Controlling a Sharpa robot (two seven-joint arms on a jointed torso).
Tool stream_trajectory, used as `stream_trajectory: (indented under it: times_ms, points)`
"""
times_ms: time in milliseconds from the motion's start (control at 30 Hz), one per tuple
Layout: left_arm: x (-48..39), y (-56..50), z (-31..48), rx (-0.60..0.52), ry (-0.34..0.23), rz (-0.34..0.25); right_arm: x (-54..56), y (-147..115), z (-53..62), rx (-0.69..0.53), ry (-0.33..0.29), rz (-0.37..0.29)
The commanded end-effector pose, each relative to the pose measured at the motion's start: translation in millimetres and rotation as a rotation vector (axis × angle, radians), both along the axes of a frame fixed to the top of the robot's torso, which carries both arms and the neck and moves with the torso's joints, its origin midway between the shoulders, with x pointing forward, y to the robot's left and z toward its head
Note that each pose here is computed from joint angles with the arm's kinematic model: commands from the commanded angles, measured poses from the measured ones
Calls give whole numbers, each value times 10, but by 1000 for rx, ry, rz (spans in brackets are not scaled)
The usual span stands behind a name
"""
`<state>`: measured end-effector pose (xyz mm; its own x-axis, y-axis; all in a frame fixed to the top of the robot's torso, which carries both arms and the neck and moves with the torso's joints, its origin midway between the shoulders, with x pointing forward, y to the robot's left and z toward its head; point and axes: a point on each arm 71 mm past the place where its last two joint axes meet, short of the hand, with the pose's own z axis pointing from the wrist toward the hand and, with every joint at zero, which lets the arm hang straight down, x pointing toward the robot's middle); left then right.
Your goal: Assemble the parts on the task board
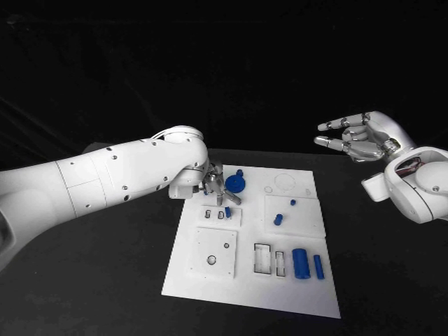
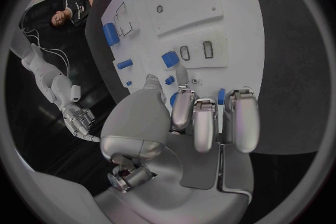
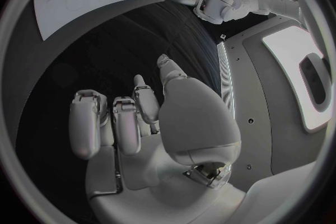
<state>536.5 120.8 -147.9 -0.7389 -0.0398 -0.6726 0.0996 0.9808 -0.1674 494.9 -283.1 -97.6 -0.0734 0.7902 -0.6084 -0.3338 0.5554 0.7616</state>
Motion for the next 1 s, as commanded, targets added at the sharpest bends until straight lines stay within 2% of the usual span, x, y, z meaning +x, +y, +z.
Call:
stream_trajectory:
  times_ms: [33,600,1000]
  points:
    - [-12,-25,-18,35,23,-27,3,14,7,-6,-11,4]
    - [-24,-83,-143,52,52,-36,16,29,-9,-10,0,5]
    - [-24,-91,-166,46,56,-31,26,37,-16,-11,-2,5]
